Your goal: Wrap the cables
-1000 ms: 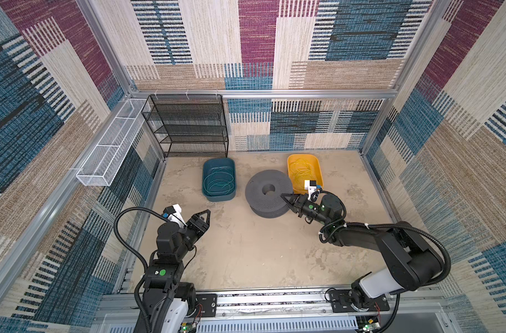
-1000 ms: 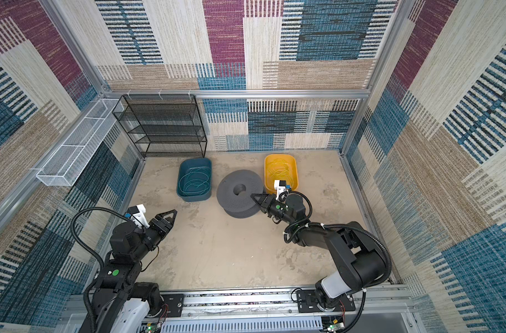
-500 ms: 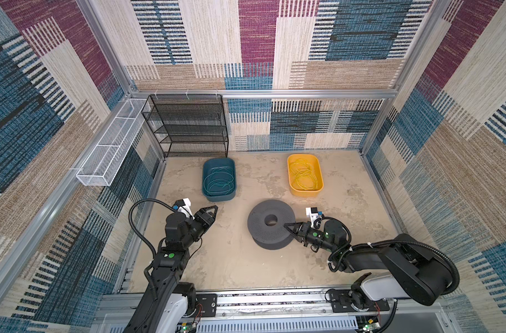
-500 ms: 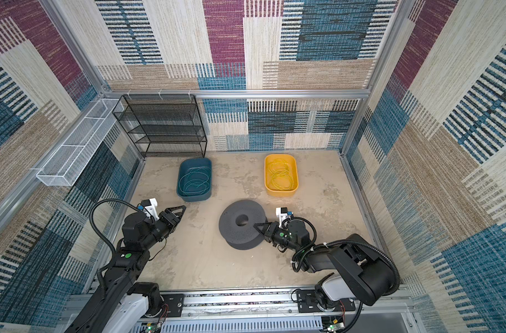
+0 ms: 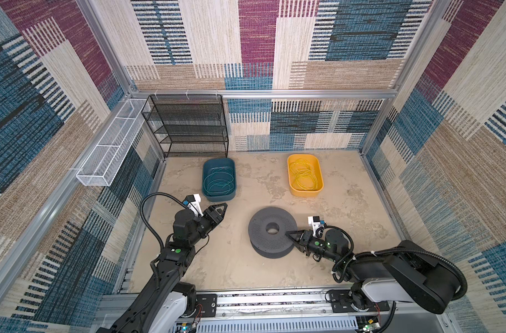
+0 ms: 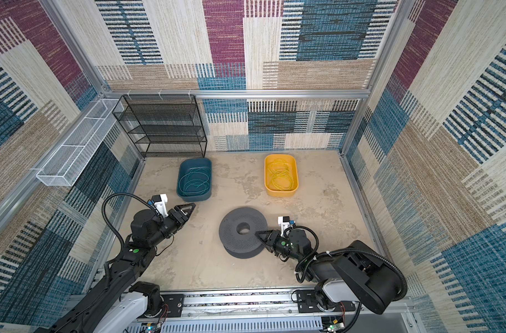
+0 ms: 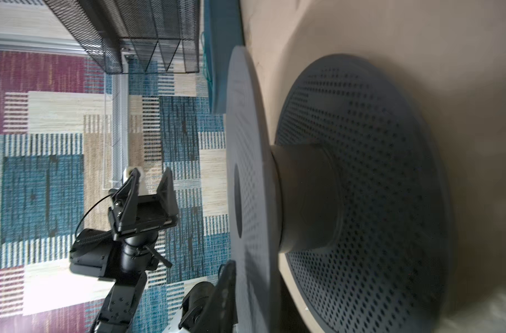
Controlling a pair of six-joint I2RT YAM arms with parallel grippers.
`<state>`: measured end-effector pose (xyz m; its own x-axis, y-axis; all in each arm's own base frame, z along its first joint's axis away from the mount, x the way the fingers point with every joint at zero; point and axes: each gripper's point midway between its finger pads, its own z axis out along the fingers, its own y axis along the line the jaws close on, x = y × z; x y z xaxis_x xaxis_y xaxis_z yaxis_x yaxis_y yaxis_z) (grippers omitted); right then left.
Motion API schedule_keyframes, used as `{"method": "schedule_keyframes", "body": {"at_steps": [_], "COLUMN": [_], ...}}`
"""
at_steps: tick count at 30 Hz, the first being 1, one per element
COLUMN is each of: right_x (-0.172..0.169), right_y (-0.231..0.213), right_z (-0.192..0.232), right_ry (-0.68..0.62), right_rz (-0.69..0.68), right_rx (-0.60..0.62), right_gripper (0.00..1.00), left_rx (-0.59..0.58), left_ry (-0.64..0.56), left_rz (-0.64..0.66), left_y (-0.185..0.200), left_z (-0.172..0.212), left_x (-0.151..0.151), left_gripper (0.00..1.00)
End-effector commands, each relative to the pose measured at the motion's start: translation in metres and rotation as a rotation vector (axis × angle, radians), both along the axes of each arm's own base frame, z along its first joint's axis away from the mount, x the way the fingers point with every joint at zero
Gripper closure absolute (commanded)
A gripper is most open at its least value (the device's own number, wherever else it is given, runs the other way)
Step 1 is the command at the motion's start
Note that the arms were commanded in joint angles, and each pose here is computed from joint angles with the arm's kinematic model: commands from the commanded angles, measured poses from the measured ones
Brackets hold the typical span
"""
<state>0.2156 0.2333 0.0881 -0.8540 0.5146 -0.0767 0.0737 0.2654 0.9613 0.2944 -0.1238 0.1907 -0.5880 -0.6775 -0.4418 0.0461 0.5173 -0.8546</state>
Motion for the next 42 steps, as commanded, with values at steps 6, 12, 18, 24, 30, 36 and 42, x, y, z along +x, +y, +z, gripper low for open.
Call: {"method": "schedule_keyframes", "body": {"at_steps": [6,12,18,24,30,36,42], "right_x": [-0.003,-0.007,-0.004,0.015,0.061,0.133,0.206], "right_y": [-0.018,-0.044,-0.063,-0.076,-0.097,-0.109,-0.115], "right_z": [-0.029,-0.045,-0.025,0.016,0.090,0.141,0.127], "right_ry": [0.061,0.089,0.007,-0.113,-0.298,-0.420,-0.407], "right_rz": [-0.039,-0.095,-0.151,-0.178,-0.295,-0.339,-0.287], "right_rx": [-0.186,-0.353,-0.442,-0.589,-0.740,-0.848,-1.053], "right_gripper": [0.45,0.35,0.31,0.30,0.30,0.45,0.78], "left_rx": [-0.026,-0.027,0.006,0.010,0.006,0.033,0.014], "left_ry": [-0.079,-0.067,0.016,-0.029,-0.074,-0.065,0.064], "left_rz": [-0.028,-0.020,0.008,-0.025,-0.020,0.006,0.023], "left_y": [-0.011,-0.010,-0.006,-0.012,-0.016,-0.019,-0.016], "left_z": [0.021,0.023,0.023,0.055,0.089,0.101,0.071], "left_x": [0.008,0.010,0.013,0.019,0.039,0.072,0.098], "left_gripper": [0.46,0.46,0.47,0.47,0.47,0.50,0.51]}}
